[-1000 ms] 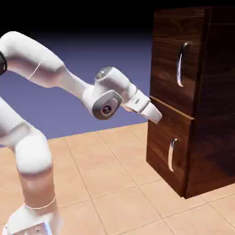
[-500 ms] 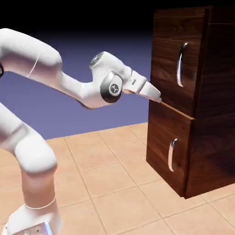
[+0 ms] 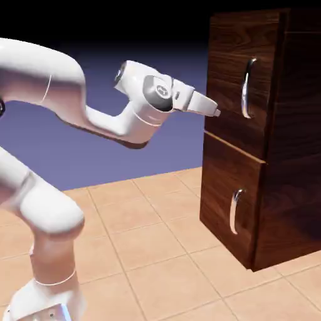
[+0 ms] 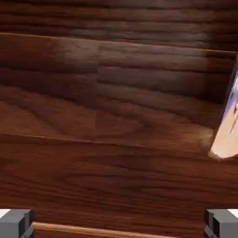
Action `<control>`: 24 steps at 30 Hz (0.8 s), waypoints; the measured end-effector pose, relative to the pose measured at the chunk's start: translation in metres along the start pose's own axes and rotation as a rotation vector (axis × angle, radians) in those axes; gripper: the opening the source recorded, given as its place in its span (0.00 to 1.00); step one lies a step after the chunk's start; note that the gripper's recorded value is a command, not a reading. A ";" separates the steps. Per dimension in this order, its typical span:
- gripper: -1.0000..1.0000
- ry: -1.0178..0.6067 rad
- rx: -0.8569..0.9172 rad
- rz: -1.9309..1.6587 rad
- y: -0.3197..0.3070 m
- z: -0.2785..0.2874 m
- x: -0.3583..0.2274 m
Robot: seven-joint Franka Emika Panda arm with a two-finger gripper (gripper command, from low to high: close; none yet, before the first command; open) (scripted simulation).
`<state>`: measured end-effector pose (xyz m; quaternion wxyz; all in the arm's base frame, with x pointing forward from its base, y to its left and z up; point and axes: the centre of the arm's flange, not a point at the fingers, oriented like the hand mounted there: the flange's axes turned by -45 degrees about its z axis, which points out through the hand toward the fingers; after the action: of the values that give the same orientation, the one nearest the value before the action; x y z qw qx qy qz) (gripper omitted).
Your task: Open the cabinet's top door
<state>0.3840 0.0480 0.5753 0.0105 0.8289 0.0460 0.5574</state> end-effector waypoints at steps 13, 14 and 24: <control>0.50 0.185 -0.007 0.026 0.026 -0.005 0.014; 0.50 0.200 -0.007 0.028 0.028 -0.005 0.014; 0.50 0.338 0.003 0.057 0.064 0.005 0.018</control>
<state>0.3995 -0.0136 0.5941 -0.0144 0.7242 0.0243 0.6890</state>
